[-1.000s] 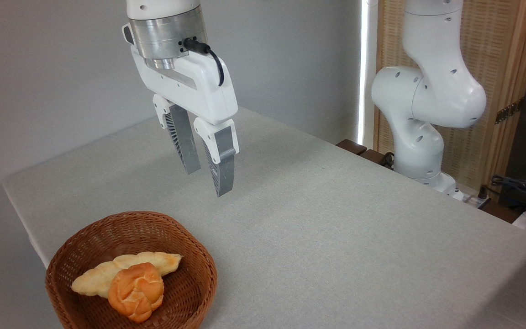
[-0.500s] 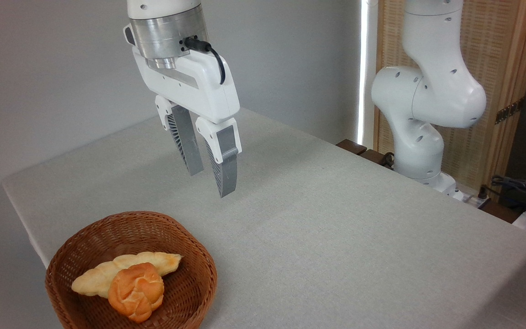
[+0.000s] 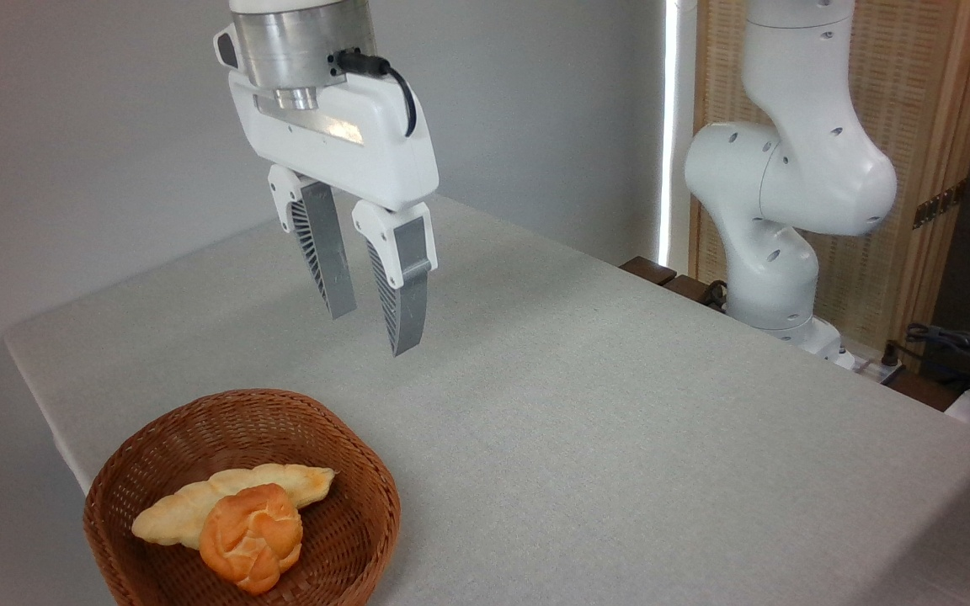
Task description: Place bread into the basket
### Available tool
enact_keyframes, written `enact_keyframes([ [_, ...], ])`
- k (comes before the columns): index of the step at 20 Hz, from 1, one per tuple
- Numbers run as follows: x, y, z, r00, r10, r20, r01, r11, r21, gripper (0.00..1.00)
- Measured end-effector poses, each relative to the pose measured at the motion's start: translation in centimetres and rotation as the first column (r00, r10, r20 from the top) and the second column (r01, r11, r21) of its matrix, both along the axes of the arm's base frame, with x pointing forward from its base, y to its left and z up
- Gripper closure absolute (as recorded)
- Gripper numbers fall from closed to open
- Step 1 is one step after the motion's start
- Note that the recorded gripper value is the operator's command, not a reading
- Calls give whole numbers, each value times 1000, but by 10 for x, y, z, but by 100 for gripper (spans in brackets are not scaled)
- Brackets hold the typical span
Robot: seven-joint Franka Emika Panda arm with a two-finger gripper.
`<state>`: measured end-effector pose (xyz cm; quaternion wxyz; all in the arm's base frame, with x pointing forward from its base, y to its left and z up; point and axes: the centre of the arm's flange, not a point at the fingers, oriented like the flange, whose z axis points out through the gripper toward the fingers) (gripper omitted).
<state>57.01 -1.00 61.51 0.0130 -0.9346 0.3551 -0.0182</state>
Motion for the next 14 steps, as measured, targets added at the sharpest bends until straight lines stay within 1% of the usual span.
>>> enact_keyframes([
  [5, -5, -2, 9, 1000, -2, 14, 2, 1000, 2, 0],
  [14, -9, -2, 8, 1000, -15, 10, 15, 1000, 4, 0],
])
